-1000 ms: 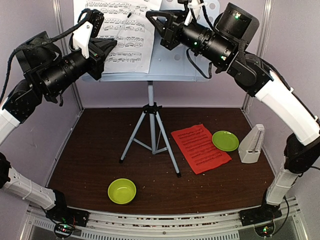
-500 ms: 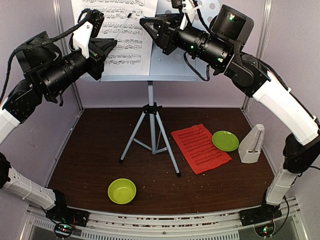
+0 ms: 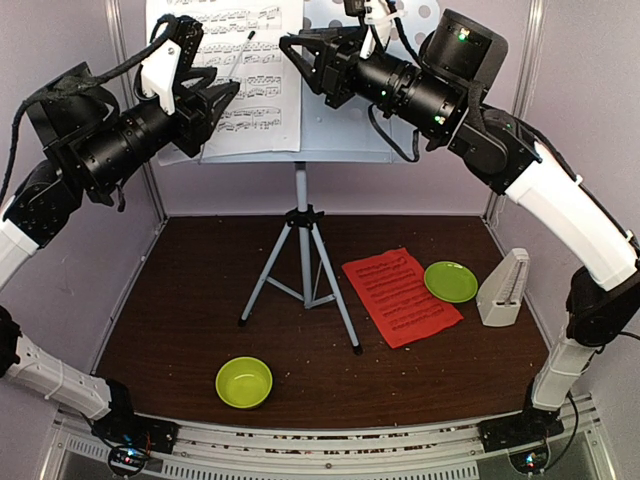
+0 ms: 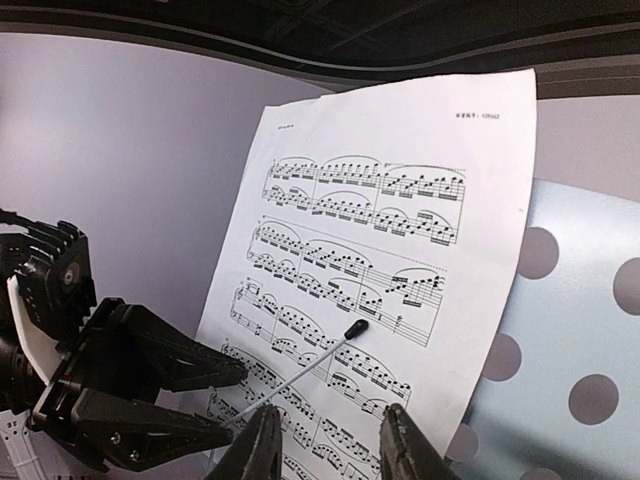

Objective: Set up the instrument practice props

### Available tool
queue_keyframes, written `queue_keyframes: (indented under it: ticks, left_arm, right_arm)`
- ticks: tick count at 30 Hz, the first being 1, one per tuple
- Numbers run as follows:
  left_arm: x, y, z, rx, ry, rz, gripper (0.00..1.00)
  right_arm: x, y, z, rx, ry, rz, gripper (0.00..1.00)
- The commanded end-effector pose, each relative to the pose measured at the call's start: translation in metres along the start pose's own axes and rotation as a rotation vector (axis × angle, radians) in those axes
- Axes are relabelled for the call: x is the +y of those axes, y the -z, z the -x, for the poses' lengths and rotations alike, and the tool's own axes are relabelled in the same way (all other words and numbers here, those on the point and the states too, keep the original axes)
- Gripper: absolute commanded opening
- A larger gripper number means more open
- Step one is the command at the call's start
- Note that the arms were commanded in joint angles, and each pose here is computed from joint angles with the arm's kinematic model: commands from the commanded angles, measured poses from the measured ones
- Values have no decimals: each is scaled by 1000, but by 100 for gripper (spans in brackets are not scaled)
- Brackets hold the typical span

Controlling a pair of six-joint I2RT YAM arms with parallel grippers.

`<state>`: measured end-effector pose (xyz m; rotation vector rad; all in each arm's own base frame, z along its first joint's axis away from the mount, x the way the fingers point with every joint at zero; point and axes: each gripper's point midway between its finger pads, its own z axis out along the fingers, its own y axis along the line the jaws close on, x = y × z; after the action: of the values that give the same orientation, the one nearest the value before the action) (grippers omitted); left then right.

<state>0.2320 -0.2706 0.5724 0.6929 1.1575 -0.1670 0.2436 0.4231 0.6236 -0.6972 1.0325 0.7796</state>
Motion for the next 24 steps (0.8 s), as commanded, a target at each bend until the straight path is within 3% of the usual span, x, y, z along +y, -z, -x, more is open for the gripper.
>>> queue_keyframes:
  ticks: [1,8,19,24]
  left_arm:
    - [11,8,17,-66,28,17,47]
    - [11,17,29,-83,41,-32,63]
    - [-53,39,6,27,-28,-271,68]
    - [-83,53,-20,79,39,-363,68]
  right_arm:
    - [-8,7,22,-47,-2,-28,37]
    - [-7,16,33,-53,-16,-12,50]
    - [0,50,28,59,-45,39,72]
    - [-3,79,3,165,-80,15,77]
